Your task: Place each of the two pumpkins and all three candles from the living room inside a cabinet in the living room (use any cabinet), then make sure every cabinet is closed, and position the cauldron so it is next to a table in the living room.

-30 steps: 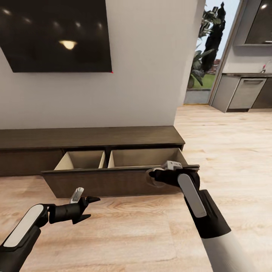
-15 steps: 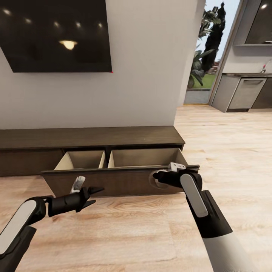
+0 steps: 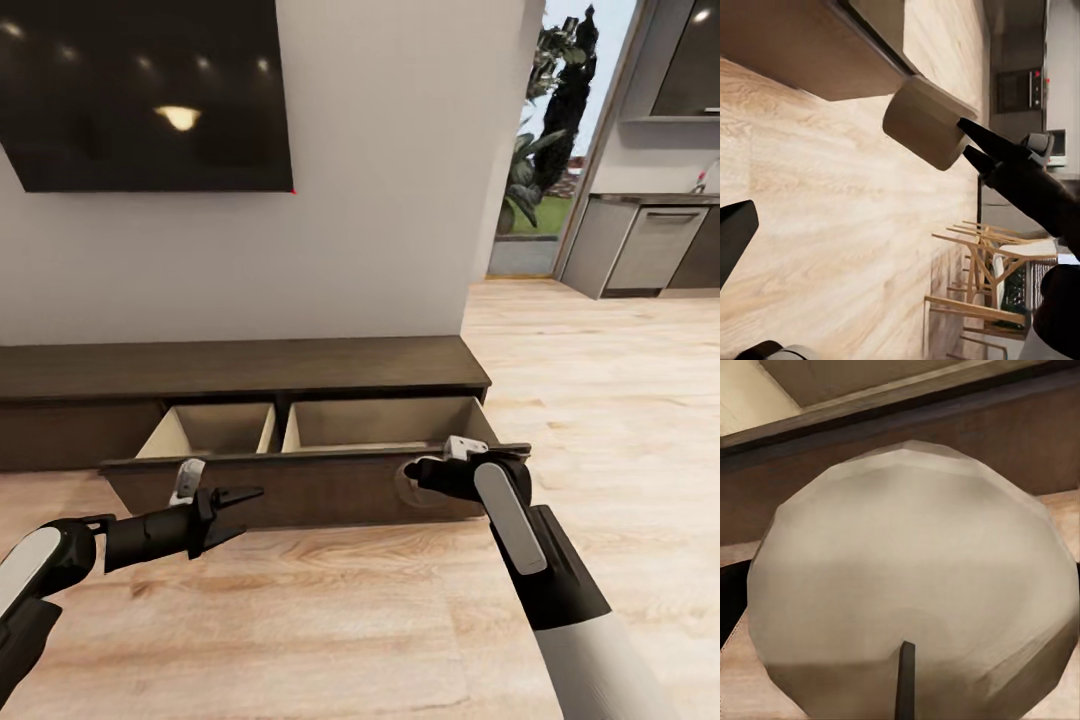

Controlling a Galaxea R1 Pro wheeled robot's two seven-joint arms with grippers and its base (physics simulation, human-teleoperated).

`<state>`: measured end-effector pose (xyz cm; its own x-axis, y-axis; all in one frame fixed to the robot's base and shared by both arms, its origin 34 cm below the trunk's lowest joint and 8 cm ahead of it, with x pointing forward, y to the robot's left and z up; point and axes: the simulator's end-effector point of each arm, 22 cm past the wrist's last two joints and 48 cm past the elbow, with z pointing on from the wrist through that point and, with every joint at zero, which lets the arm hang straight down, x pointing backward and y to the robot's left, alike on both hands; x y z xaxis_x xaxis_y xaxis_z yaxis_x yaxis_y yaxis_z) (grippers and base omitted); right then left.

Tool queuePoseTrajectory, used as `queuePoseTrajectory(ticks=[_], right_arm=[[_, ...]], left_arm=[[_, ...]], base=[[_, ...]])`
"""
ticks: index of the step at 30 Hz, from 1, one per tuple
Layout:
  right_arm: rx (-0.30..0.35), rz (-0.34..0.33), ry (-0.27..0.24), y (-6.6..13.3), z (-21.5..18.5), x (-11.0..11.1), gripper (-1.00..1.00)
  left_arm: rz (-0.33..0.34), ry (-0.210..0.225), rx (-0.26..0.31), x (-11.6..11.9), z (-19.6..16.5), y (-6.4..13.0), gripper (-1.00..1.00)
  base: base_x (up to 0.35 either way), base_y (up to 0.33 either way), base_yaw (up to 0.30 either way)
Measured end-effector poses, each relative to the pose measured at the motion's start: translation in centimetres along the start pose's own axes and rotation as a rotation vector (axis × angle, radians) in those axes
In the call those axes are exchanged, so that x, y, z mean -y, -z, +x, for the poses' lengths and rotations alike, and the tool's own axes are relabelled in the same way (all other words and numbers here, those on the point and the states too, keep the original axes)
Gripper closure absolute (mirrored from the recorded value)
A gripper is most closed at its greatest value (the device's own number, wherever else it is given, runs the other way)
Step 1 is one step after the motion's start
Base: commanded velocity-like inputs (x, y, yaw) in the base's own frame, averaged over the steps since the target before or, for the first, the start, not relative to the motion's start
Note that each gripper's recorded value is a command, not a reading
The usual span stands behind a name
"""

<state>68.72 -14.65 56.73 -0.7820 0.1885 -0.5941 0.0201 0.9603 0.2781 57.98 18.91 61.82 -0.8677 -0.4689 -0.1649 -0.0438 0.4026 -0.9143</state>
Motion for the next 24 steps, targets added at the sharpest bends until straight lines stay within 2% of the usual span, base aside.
queuePoseTrajectory(ticks=[2,4,5,6,9,13,24], right_arm=[[0.049,-0.021,0.004,1.3,-1.5,-0.8,1.00],[0.068,-0.030,0.004,1.9,-1.8,-1.0,1.00],[0.098,-0.030,-0.057,2.4,-2.8,0.3,1.00],[0.109,0.016,-0.072,2.6,-3.2,2.3,1.00],[0.128,0.009,-0.154,3.0,-4.0,4.0,1.00],[0.132,0.015,-0.167,3.1,-4.1,4.6,1.00],[0.128,0.009,-0.175,2.9,-3.9,4.7,1.00]], left_arm=[[0.001,0.000,-0.009,0.0,0.3,-0.2,-1.00],[0.001,0.001,-0.020,0.0,0.7,-0.5,-1.00],[0.001,0.000,-0.035,0.0,1.3,-0.9,-1.00],[0.000,0.000,-0.042,0.0,1.6,-1.0,-1.00],[0.000,-0.001,-0.053,0.0,2.0,-1.3,-1.00],[0.001,-0.001,-0.057,0.0,2.1,-1.4,-1.00],[0.002,0.000,-0.057,0.1,2.1,-1.4,-1.00]], base=[[0.048,-0.020,0.000],[0.017,-0.007,0.000],[0.006,-0.003,0.000],[0.020,-0.022,0.000],[0.072,-0.119,0.000],[0.093,-0.170,0.000],[0.044,-0.045,0.000]])
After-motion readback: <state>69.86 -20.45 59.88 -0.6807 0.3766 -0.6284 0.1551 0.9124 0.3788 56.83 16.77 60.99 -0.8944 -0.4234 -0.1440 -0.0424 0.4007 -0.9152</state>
